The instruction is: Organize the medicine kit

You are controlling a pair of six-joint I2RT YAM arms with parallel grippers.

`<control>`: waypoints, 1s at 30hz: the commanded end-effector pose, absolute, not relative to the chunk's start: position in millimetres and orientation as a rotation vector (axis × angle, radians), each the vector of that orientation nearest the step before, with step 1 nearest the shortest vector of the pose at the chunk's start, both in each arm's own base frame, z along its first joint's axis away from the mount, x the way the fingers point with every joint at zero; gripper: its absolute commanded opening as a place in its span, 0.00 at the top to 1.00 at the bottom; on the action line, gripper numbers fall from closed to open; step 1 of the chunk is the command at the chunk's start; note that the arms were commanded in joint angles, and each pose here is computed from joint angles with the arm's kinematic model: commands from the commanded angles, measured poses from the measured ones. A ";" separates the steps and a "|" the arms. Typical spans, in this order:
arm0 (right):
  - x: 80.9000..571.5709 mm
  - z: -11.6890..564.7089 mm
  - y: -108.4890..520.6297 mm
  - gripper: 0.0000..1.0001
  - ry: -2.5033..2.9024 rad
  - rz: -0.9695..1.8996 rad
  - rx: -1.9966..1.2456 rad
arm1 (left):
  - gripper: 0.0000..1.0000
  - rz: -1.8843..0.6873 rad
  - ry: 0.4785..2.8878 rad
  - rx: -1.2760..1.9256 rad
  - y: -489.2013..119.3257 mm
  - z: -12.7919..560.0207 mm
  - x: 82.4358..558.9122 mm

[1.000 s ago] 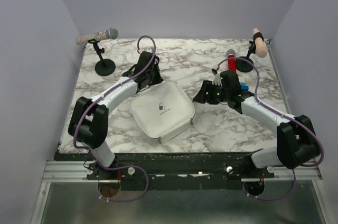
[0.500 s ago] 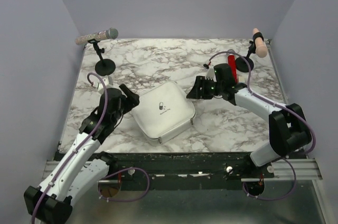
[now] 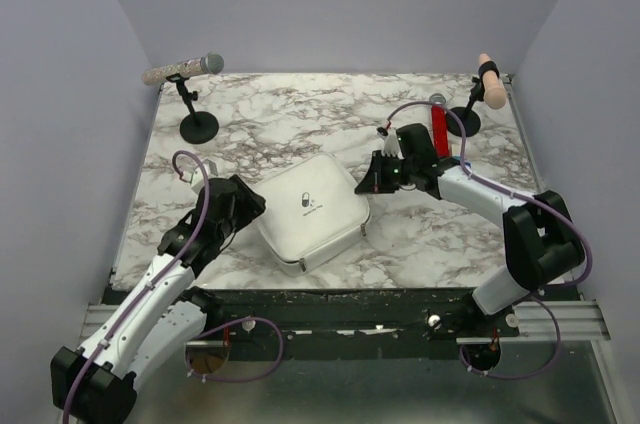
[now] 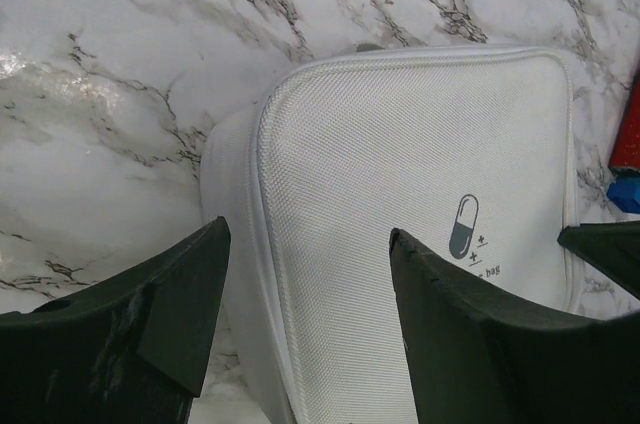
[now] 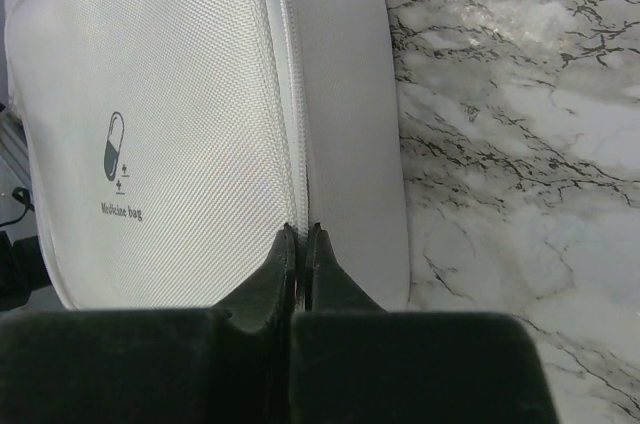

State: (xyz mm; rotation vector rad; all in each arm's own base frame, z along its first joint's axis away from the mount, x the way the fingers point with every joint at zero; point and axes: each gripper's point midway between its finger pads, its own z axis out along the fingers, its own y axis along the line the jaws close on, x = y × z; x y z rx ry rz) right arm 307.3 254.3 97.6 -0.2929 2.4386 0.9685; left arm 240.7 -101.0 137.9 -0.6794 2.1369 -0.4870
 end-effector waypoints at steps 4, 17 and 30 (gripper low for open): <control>330.3 91.1 196.6 0.99 2.450 0.694 0.022 | 0.25 -0.558 2.110 -0.605 -117.0 155.7 254.9; 346.2 90.0 149.6 0.99 2.409 0.655 0.351 | 0.28 -0.861 2.180 -0.278 -184.4 164.3 263.1; 327.6 127.8 125.2 0.31 2.304 0.533 0.291 | 0.29 -0.723 2.105 -0.326 -184.0 189.4 296.8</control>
